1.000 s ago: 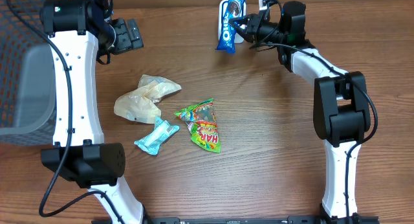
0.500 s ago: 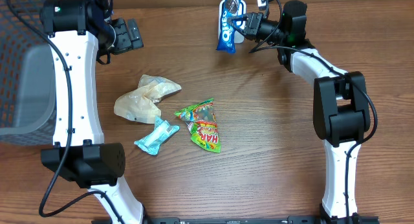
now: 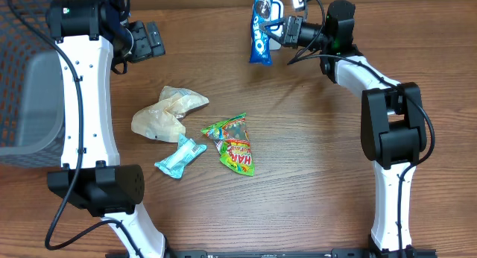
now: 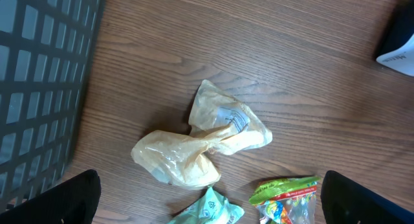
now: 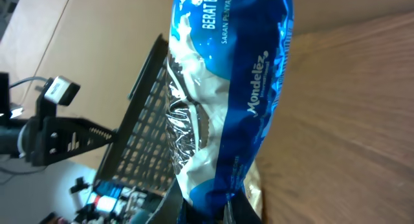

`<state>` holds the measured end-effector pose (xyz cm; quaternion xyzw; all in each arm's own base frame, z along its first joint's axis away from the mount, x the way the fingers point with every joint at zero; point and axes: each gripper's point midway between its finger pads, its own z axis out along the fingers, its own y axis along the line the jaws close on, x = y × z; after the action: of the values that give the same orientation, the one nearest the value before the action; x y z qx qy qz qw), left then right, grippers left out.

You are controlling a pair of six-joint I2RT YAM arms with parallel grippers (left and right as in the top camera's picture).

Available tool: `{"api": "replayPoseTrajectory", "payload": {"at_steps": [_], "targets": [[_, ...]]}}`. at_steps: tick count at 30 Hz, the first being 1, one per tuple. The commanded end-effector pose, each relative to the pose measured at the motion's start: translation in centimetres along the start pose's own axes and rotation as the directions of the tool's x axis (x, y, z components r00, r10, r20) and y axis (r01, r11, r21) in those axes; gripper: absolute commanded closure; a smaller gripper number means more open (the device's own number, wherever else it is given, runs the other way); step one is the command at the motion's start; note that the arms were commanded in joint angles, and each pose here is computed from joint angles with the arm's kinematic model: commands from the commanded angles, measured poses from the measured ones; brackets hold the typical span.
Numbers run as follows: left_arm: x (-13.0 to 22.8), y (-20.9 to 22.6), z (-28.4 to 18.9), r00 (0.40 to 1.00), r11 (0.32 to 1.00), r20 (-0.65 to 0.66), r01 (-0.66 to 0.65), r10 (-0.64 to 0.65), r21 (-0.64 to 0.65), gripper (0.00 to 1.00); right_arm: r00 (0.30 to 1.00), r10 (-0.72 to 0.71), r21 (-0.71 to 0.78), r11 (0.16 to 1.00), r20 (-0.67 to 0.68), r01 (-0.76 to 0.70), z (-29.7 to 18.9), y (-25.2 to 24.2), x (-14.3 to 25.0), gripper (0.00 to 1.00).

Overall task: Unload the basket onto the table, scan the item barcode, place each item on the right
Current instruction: 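Hold the blue wrapper barcode in front of the scanner with the right gripper, then move the blue wrapper right and set it down at the table's right edge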

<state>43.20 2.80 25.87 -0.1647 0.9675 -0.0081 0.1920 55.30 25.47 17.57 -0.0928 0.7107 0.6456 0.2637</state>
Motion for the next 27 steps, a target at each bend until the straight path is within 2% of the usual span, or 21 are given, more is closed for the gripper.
{"api": "replayPoseTrajectory", "payload": {"at_steps": [1, 5, 10, 13, 16, 20, 24, 26, 27], "targets": [[0.1, 0.1, 0.1, 1.0, 1.0, -0.003, -0.011, 0.011, -0.006, 0.0, 0.997, 0.01, -0.062, 0.998, -0.073, -0.014, 0.4, 2.0, 0.7, 0.96], [0.1, 0.1, 0.1, 1.0, 1.0, -0.003, -0.011, 0.011, -0.006, 0.0, 0.991, 0.042, -0.074, 0.996, -0.128, -0.052, 1.1, 2.5, 2.0, 0.96], [0.1, 0.1, 0.1, 1.0, 1.0, -0.003, -0.011, 0.011, -0.006, 0.0, 0.967, 0.108, -0.018, 0.993, -0.231, -0.115, 3.0, 1.0, 6.2, 0.96], [0.1, 0.1, 0.1, 1.0, 1.0, -0.003, -0.011, 0.011, -0.006, 0.0, 0.957, 0.148, 0.105, 0.987, -0.251, -0.125, 4.0, -1.3, 8.8, 0.96], [0.1, 0.1, 0.1, 1.0, 1.0, -0.003, -0.011, 0.011, -0.006, 0.0, 0.955, 0.144, 0.256, 0.964, -0.259, -0.075, 4.2, -3.0, 10.6, 0.96], [0.1, 0.1, 0.1, 1.0, 1.0, -0.003, -0.011, 0.011, -0.006, 0.0, 0.964, 0.063, 0.375, 0.926, -0.26, 0.041, 3.0, -1.7, 9.7, 0.96], [0.1, 0.1, 0.1, 1.0, 1.0, -0.003, -0.011, 0.011, -0.006, 0.0, 0.959, -0.036, 0.56, 0.805, -0.279, 0.194, -0.8, 1.5, 8.0, 0.96], [0.1, 0.1, 0.1, 1.0, 1.0, -0.003, -0.011, 0.011, -0.006, 0.0, 0.956, -0.057, 0.659, 0.712, -0.288, 0.241, -3.7, 3.7, 7.3, 0.96], [0.1, 0.1, 0.1, 1.0, 1.0, -0.003, -0.011, 0.011, -0.006, 0.0, 0.959, -0.054, 0.747, 0.615, -0.279, 0.252, -6.5, 5.2, 6.9, 0.96]]}}
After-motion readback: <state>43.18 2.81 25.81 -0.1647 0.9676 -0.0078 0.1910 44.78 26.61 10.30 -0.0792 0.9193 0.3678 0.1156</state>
